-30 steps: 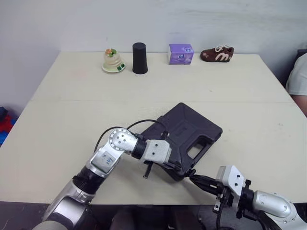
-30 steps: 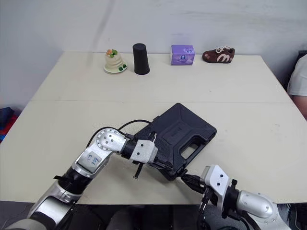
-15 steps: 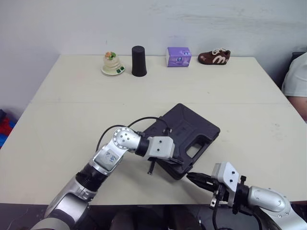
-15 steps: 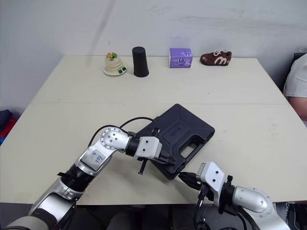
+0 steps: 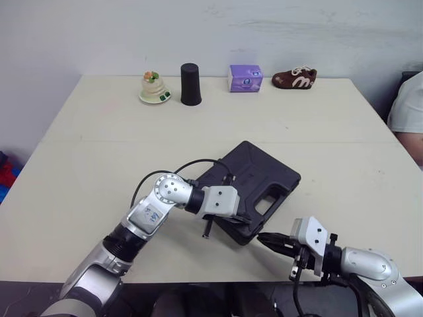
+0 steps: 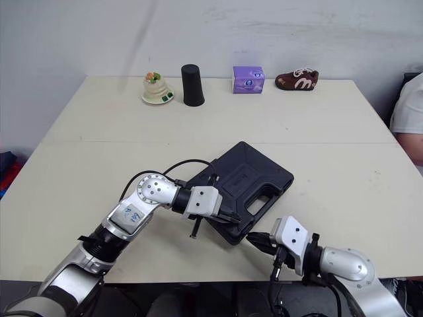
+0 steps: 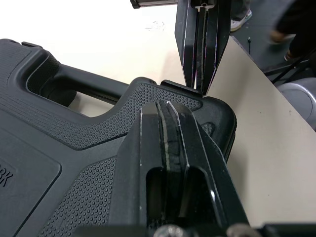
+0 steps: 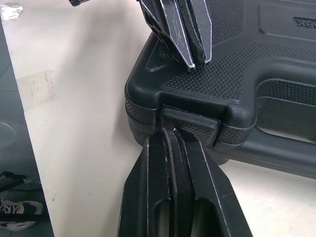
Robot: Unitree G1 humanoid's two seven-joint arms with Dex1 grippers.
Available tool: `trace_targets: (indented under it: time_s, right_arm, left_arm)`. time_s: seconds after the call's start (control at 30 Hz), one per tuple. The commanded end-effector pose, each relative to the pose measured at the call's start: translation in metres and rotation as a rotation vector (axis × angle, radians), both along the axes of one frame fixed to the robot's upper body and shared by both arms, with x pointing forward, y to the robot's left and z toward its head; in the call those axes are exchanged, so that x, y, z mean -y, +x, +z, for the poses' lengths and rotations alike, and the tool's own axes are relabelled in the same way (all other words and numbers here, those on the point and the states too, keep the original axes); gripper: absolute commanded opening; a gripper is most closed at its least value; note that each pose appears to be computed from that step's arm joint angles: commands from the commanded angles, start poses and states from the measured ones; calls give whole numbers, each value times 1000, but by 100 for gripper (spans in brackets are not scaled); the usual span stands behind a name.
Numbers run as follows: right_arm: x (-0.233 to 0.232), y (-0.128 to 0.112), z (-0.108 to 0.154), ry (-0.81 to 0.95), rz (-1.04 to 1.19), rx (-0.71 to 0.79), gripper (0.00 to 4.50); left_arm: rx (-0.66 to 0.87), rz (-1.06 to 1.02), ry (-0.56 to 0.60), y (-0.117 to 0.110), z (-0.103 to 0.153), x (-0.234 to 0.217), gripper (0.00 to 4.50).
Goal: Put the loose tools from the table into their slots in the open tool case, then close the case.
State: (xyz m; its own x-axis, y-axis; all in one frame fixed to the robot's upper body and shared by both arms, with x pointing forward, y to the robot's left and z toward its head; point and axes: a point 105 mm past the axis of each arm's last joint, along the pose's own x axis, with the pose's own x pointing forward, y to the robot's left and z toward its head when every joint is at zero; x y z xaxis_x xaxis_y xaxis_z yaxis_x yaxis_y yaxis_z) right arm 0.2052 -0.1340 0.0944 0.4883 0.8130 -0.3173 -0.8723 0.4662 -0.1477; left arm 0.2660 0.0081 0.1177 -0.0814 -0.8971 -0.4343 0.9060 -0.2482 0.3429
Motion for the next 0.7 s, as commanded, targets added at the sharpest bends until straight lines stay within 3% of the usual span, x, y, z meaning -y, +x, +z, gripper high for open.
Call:
trace_targets:
  time_s: [0.03, 0.7]
  right_arm:
    - [-4, 3, 19, 20, 29, 74, 0]
    - [0, -1, 16, -9, 54, 34, 0]
  left_arm:
    - [-176, 69, 251, -8, -66, -25, 7]
    - [-186, 91, 186, -7, -58, -33, 7]
